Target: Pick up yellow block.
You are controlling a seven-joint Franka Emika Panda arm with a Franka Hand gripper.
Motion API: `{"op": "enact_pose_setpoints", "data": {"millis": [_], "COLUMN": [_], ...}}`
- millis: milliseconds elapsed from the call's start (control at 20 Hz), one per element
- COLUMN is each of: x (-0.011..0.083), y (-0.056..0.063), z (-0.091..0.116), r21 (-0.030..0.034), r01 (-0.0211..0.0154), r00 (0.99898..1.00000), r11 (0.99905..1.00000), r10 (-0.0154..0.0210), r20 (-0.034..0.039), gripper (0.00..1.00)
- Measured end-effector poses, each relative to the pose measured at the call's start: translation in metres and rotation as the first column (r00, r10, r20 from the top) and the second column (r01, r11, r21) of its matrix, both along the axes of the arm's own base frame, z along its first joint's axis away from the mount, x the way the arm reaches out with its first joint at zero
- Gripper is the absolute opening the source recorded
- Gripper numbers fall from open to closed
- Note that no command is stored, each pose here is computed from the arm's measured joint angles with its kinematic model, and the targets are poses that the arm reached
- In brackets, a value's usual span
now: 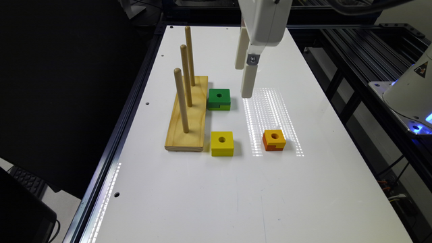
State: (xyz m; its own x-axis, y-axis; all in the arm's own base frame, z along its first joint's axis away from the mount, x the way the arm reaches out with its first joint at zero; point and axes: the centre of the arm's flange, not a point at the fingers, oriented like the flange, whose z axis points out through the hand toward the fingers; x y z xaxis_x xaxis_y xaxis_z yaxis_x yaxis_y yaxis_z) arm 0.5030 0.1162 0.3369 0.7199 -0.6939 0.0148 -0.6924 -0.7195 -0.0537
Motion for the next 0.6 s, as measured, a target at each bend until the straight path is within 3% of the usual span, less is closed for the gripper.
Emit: {"op": "enact_pose_setpoints", "data": {"millis": [150,350,600], "x": [-0.0002,-0.0012,-0.0012], "y": [0.005,0.013,0.013], "z": [0.001,0.002,0.002], "r21": [0.0013,0.0031,0.0032], "r01": [-0.0023,-0.0017,-0.0015], "r00": [0.99999,0.99999,0.99999], "r11": [0.999997,0.999994,0.999994], "r10": [0.0023,0.0017,0.0015], "r20": [0.0025,0.0048,0.0045], "gripper": [1.00,1.00,1.00]}}
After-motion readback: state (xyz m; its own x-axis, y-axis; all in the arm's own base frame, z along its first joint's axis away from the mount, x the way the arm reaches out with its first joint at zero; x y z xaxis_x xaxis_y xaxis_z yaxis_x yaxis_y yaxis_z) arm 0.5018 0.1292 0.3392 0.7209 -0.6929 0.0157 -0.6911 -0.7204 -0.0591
